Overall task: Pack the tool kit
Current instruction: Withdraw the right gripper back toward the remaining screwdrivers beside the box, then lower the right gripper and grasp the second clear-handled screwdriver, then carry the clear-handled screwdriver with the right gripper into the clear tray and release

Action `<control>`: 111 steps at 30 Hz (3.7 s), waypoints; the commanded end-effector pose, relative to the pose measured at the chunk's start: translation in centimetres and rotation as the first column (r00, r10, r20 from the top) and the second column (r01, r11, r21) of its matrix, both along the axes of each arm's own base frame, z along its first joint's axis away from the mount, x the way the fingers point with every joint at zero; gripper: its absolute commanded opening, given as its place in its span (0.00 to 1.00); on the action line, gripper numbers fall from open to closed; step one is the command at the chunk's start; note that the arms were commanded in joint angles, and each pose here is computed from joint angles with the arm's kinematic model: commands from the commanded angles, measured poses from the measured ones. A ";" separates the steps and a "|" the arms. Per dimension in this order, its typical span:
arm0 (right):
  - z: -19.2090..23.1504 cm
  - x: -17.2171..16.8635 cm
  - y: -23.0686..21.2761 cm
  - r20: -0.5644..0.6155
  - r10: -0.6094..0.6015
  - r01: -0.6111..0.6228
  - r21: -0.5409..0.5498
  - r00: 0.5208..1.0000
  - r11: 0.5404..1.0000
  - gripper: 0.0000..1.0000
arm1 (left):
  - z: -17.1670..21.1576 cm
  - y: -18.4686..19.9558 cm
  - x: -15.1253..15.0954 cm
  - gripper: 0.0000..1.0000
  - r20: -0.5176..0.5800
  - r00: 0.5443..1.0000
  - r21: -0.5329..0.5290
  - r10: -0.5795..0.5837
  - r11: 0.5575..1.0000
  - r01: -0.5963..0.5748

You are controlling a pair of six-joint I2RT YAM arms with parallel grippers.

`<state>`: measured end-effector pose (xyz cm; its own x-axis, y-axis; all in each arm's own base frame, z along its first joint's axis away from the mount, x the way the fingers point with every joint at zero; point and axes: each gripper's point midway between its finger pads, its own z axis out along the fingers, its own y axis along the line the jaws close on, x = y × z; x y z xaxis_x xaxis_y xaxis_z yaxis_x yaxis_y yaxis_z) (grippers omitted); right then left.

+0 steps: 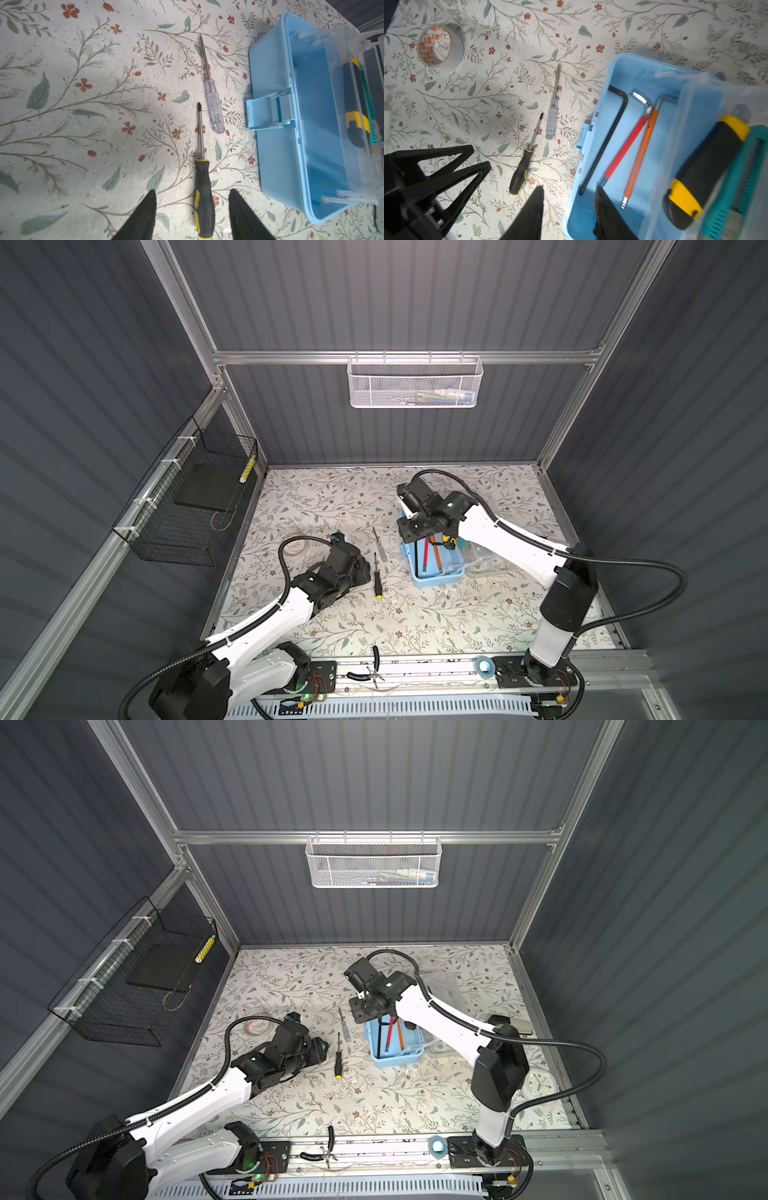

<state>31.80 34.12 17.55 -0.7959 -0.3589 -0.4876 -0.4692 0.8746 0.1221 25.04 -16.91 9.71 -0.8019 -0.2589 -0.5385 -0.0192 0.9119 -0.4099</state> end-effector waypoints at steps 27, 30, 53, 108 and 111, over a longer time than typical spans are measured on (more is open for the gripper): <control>-14.2 2.7 5.9 -0.177 0.016 -0.055 -0.213 0.984 0.976 0.31 | -1.0 0.1 -1.2 0.57 -0.001 1.000 -0.062 -0.007 0.998 0.007; -14.5 2.8 5.8 -0.179 0.013 -0.053 -0.218 0.984 0.974 0.31 | -1.1 0.2 -1.2 0.57 -0.001 1.000 -0.059 -0.006 0.998 0.006; -16.4 3.0 5.8 -0.204 0.004 -0.053 -0.235 0.979 0.971 0.27 | -1.1 0.3 -1.0 0.57 0.001 1.000 -0.042 -0.003 0.999 0.003; -2.6 3.3 -29.2 0.179 -0.442 0.474 -0.425 0.879 0.771 0.00 | -0.1 -1.9 1.4 0.57 0.027 0.997 -0.004 -0.072 0.997 0.072; -3.5 3.4 -29.5 0.175 -0.450 0.478 -0.435 0.876 0.763 0.00 | -0.2 -1.7 1.3 0.57 0.025 0.997 -0.001 -0.068 0.998 0.069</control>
<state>34.78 5.50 14.20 -0.9039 -0.1490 -0.4011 -0.0137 0.9470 -0.3210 26.22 -18.56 9.11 -0.8047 -0.2196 -0.5515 0.0385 0.9078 -0.4176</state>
